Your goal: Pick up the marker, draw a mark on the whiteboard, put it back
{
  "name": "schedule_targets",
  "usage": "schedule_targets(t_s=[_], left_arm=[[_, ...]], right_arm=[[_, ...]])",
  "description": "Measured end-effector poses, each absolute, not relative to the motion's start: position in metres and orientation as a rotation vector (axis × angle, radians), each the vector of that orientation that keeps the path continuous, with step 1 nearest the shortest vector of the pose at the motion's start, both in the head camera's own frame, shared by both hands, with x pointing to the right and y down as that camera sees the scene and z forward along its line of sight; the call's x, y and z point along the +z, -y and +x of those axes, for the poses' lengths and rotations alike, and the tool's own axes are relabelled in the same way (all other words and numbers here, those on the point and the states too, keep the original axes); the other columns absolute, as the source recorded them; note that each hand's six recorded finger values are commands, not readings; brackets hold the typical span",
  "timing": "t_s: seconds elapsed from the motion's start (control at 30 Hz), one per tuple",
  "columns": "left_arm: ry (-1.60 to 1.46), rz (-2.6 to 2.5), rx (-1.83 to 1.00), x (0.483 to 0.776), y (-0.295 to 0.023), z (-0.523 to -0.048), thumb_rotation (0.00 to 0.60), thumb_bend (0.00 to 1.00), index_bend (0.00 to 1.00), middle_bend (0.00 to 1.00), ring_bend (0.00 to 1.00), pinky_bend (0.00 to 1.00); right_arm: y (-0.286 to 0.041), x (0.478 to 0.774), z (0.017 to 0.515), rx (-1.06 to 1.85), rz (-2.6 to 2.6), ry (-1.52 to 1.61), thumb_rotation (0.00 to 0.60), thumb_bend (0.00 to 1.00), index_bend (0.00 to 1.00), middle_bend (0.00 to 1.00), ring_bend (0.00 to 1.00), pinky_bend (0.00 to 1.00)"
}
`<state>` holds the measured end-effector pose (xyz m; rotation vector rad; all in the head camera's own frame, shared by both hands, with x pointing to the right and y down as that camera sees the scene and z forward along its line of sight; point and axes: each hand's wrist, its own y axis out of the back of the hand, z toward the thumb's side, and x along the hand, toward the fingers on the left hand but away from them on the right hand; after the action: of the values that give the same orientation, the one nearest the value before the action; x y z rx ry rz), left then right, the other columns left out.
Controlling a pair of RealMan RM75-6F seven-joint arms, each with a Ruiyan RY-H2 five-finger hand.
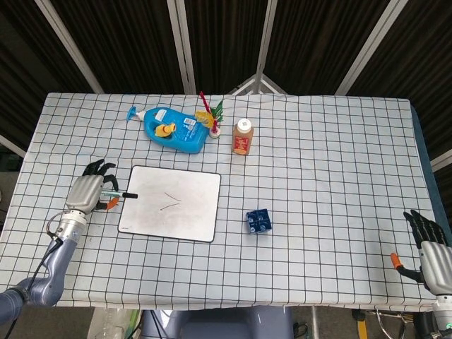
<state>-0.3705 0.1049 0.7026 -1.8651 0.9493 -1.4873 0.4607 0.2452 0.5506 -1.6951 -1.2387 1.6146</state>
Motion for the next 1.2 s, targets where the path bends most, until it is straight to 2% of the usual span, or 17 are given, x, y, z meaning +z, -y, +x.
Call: schedule_targets(t_s=[0.33, 0.43, 0.63, 0.73, 0.93, 1.2], left_arm=[[-0.922, -1.827, -1.557, 0.725, -0.108, -0.373, 0.600, 0.41, 0.57, 0.04, 0.00, 0.00], [-0.910, -1.831, -1.558, 0.729, -0.108, -0.369, 0.600, 0.35, 0.48, 0.00, 0.00, 0.00], [-0.908, -1.843, -1.551, 0.728, -0.111, -0.366, 0.600, 0.19, 0.33, 0.00, 0.00, 0.00], [-0.926, -1.847, -1.551, 0.725, -0.111, -0.367, 0.600, 0.16, 0.24, 0.00, 0.00, 0.00], [-0.995, -1.848, -1.539, 0.709, -0.114, -0.374, 0.600, 0.14, 0.01, 0.00, 0.00, 0.00], [-1.133, -1.854, -1.489, 0.660, -0.131, -0.387, 0.600, 0.14, 0.00, 0.00, 0.00, 0.00]], right_arm=[[-0.245, 0.551, 0.461, 1.616, -1.694, 1.236, 0.600, 0.35, 0.00, 0.00, 0.00, 0.00], [-0.245, 0.551, 0.461, 1.617, -1.693, 1.237, 0.600, 0.35, 0.00, 0.00, 0.00, 0.00], [-0.245, 0.550, 0.462, 1.618, -1.695, 1.237, 0.600, 0.35, 0.00, 0.00, 0.00, 0.00], [-0.245, 0.550, 0.461, 1.614, -1.696, 1.237, 0.600, 0.35, 0.00, 0.00, 0.00, 0.00], [-0.246, 0.549, 0.462, 1.613, -1.695, 1.228, 0.600, 0.35, 0.00, 0.00, 0.00, 0.00], [-0.248, 0.549, 0.461, 1.615, -1.688, 1.186, 0.600, 0.35, 0.00, 0.00, 0.00, 0.00]])
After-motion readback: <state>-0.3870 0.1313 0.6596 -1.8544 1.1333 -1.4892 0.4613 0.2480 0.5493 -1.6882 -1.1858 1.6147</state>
